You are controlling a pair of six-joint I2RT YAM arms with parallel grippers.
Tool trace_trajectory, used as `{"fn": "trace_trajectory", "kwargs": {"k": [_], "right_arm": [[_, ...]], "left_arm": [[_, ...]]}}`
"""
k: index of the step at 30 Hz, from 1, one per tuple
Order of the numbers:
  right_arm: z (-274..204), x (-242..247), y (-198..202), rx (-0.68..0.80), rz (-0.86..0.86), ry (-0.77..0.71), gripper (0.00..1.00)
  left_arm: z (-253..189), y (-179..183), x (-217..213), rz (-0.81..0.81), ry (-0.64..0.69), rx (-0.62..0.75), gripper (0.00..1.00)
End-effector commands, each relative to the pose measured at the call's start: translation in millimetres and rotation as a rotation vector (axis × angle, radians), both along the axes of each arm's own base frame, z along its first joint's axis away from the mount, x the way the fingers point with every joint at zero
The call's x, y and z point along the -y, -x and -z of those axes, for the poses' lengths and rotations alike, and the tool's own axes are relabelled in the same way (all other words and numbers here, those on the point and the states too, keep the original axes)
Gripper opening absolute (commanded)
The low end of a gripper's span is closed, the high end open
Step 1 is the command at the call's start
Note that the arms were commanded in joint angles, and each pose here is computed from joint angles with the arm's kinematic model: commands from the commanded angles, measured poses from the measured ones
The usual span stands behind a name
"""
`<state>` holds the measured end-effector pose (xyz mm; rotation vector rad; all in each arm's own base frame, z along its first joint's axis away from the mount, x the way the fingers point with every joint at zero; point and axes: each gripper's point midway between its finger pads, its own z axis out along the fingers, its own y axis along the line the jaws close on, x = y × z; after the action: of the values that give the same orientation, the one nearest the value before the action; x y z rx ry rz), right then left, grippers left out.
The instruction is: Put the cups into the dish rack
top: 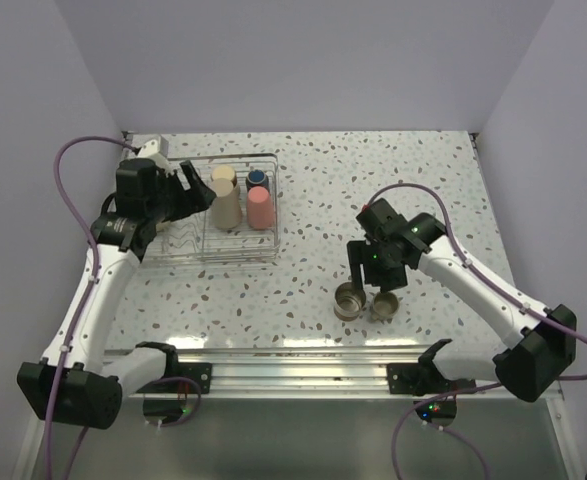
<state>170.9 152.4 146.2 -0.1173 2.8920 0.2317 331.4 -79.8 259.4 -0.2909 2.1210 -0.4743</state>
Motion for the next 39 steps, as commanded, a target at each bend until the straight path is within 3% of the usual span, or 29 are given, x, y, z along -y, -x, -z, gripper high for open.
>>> {"fn": "trace_trajectory", "kwargs": {"k": [1, 9, 22, 30, 35, 39], "right_arm": [[-3, -16, -10, 0.04, 0.039, -0.083, 0.7], [13, -24, -29, 0.041, 0.045, -0.054, 0.66], [69, -22, -19, -0.071, 0.019, 0.007, 0.57], [82, -25, -18, -0.095, 0.019, 0.007, 0.34], [70, -27, -30, -0.051, 0.017, 0.008, 0.03], [51, -36, -41, -0.028, 0.007, -0.013, 0.0]], "left_arm": [[-11, 10, 13, 0.017, 0.051, 0.035, 0.79], [-13, 24, 25, 0.045, 0.07, 0.04, 0.78], [-11, 37, 15, 0.026, 0.018, 0.029, 0.78], [-6, 34, 15, 0.037, 0.001, 0.022, 0.78], [-5, 28, 17, 0.048, -0.003, 0.022, 0.78], [-8, 23, 21, 0.071, -0.001, 0.026, 0.78]]}}
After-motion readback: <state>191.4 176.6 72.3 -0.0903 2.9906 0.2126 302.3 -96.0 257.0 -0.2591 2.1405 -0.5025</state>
